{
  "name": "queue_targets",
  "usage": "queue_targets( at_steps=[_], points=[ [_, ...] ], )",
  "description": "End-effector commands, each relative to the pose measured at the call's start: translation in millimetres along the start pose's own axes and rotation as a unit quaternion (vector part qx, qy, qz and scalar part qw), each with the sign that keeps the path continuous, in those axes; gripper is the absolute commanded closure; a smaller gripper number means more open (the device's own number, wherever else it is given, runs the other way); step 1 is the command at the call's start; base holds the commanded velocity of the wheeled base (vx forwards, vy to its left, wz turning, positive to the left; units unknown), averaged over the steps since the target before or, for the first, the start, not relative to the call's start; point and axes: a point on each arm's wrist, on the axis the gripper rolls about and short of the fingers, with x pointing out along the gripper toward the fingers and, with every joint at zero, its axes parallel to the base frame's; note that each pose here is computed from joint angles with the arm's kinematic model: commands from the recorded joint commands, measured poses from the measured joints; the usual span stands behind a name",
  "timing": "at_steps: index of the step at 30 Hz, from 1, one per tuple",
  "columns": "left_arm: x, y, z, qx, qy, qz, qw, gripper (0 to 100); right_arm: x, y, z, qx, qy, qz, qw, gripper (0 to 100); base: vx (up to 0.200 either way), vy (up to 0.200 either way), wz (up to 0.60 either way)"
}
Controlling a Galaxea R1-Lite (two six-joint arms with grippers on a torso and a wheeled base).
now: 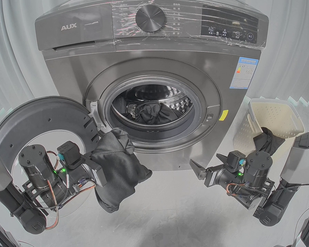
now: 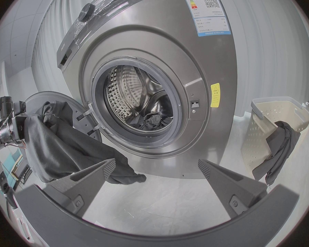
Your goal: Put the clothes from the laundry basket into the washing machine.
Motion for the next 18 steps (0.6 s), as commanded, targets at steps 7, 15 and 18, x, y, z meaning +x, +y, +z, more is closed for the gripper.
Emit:
queue_targets(
  at_steps=[7,15,18],
  points=[
    [5.5,-0.1,-8.4,0.001,0.015,0.0,0.9999,100,-0.3,1.5,-1.8,-0.001,0.003,0.003,1.0,0,0.171,0.0,0.0],
    [7.2,-1.3,-10.3,0.001,0.018,-0.001,0.9998,100,-0.8,3.7,-2.2,-0.001,0.003,0.007,1.0,0,0.0,0.0,0.0],
    [8.5,-1.2,-10.7,-0.001,0.018,-0.001,0.9998,100,-0.5,3.8,-1.9,0.0,0.002,0.007,1.0,0,0.133,0.0,0.0]
  ],
)
